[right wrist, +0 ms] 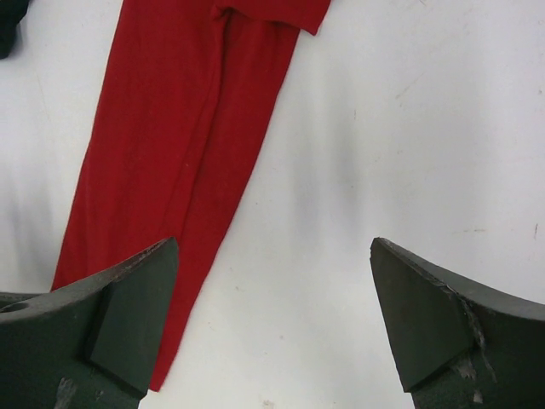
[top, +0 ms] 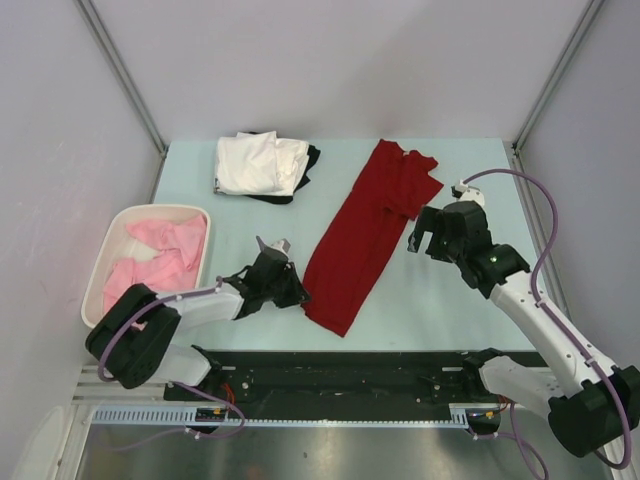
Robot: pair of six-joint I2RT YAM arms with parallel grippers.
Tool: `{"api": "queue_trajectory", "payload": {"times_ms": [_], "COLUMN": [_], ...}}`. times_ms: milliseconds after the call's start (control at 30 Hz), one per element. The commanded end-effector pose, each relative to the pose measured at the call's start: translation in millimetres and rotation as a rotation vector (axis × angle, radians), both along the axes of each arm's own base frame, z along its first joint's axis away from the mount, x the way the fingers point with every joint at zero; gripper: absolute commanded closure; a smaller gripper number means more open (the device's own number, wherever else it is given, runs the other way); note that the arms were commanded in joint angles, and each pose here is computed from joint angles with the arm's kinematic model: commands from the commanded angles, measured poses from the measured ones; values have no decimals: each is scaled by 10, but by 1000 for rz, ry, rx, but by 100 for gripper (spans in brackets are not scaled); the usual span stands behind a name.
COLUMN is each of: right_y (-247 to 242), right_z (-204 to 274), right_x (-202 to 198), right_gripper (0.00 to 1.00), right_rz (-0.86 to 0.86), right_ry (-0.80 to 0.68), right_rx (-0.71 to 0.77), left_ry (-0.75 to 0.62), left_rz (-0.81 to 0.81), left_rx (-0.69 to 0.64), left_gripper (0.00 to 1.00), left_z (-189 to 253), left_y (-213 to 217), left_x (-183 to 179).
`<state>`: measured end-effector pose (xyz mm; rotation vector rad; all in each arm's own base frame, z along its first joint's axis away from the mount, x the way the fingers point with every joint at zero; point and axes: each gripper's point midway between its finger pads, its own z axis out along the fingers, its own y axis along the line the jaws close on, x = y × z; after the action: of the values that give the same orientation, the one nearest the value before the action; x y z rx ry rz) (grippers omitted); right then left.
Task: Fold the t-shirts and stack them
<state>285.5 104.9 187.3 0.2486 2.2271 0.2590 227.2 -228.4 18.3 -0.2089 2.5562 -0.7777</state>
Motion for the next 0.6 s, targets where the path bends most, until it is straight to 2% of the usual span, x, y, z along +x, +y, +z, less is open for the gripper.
{"api": "queue_trajectory", "payload": {"times_ms": [0, 233, 567], "right_y": [35, 48, 71], "right_z": [64, 16, -115], "right_x": [-65, -147, -299], "right_gripper": [0, 0, 0], "right_rz": [13, 43, 83], "right_ry": [-12, 16, 85], "right_rx": [30, 13, -22], "left_ry": [38, 11, 16], "left_rz": [-13, -26, -167], "left_rx": [-11, -111, -168], "left_gripper": [100, 100, 100], "left_z": [18, 308, 450], "left_y": [-68, -471, -1437], "left_x": [-374, -705, -978]}}
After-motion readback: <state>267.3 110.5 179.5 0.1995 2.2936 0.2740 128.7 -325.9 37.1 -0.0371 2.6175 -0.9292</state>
